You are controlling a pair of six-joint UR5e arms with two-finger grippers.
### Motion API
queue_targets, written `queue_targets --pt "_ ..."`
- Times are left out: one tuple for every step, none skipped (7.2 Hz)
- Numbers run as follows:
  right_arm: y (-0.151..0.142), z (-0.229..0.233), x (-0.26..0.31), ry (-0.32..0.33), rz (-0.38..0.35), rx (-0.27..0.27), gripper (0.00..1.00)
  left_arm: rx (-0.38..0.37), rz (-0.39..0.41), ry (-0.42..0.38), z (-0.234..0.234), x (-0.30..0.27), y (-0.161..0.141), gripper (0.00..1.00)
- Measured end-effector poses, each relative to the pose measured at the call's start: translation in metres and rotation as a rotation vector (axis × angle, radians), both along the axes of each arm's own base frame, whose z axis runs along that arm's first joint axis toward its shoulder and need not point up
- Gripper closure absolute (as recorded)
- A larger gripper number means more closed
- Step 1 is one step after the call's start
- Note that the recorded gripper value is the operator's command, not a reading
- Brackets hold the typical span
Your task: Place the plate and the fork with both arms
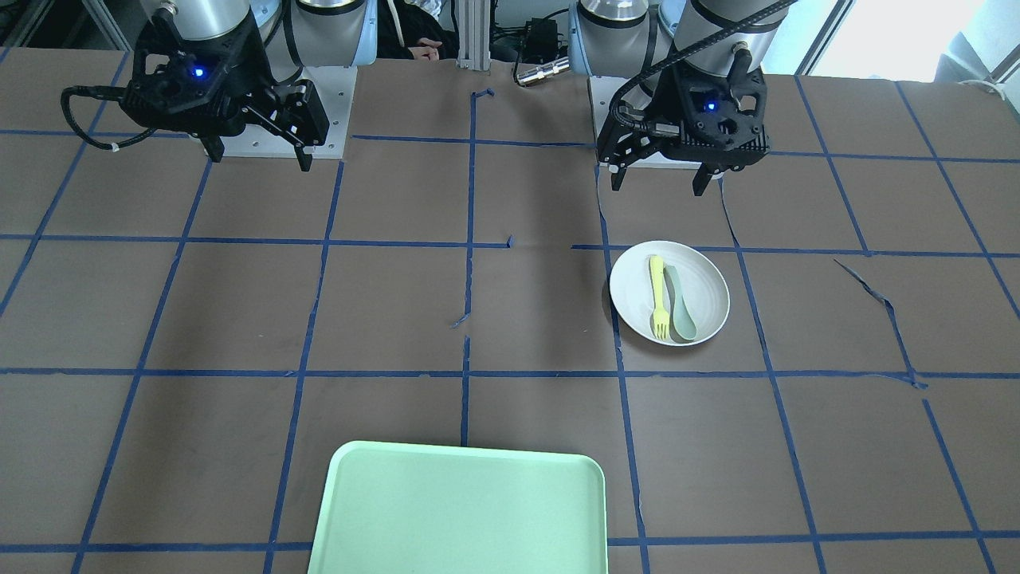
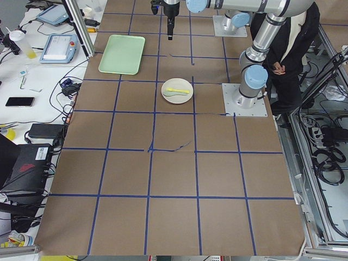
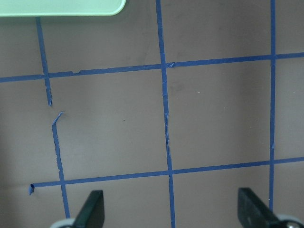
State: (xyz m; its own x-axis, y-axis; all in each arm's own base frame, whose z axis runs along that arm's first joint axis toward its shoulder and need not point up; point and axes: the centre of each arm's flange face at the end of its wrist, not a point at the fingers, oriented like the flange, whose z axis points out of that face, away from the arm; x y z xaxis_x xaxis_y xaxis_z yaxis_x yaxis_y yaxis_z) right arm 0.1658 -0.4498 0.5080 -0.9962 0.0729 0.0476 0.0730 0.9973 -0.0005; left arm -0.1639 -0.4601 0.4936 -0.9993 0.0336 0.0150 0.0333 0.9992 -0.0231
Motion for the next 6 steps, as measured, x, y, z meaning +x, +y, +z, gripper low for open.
queue_targets --pt "-0.0001 -0.0005 -0.0007 0.007 -0.001 -0.005 0.0 -0.001 0.0 0.001 0.0006 0.0 0.0005 0.0" --pt "-0.0002 -0.0006 -0.0011 0.01 -0.002 -0.011 0.0 -0.001 0.0 0.002 0.0011 -0.0001 0.001 0.0" --pt "-0.0001 -0.0007 -0.0012 0.011 -0.003 -0.013 0.0 -0.002 0.0 0.002 0.0018 -0.0001 0.0016 0.0" --pt "0.0 -0.0006 -0.0011 0.012 -0.002 -0.014 0.0 -0.003 -0.002 0.002 0.0027 -0.0001 0.0024 0.0" --pt "0.0002 -0.0007 -0.0007 0.011 -0.002 -0.015 0.0 -0.004 -0.003 0.002 0.0033 0.0 0.003 0.0" --pt "0.0004 -0.0012 -0.0003 0.01 -0.001 -0.013 0.0 -0.004 -0.003 0.002 0.0037 0.0 0.0034 0.0"
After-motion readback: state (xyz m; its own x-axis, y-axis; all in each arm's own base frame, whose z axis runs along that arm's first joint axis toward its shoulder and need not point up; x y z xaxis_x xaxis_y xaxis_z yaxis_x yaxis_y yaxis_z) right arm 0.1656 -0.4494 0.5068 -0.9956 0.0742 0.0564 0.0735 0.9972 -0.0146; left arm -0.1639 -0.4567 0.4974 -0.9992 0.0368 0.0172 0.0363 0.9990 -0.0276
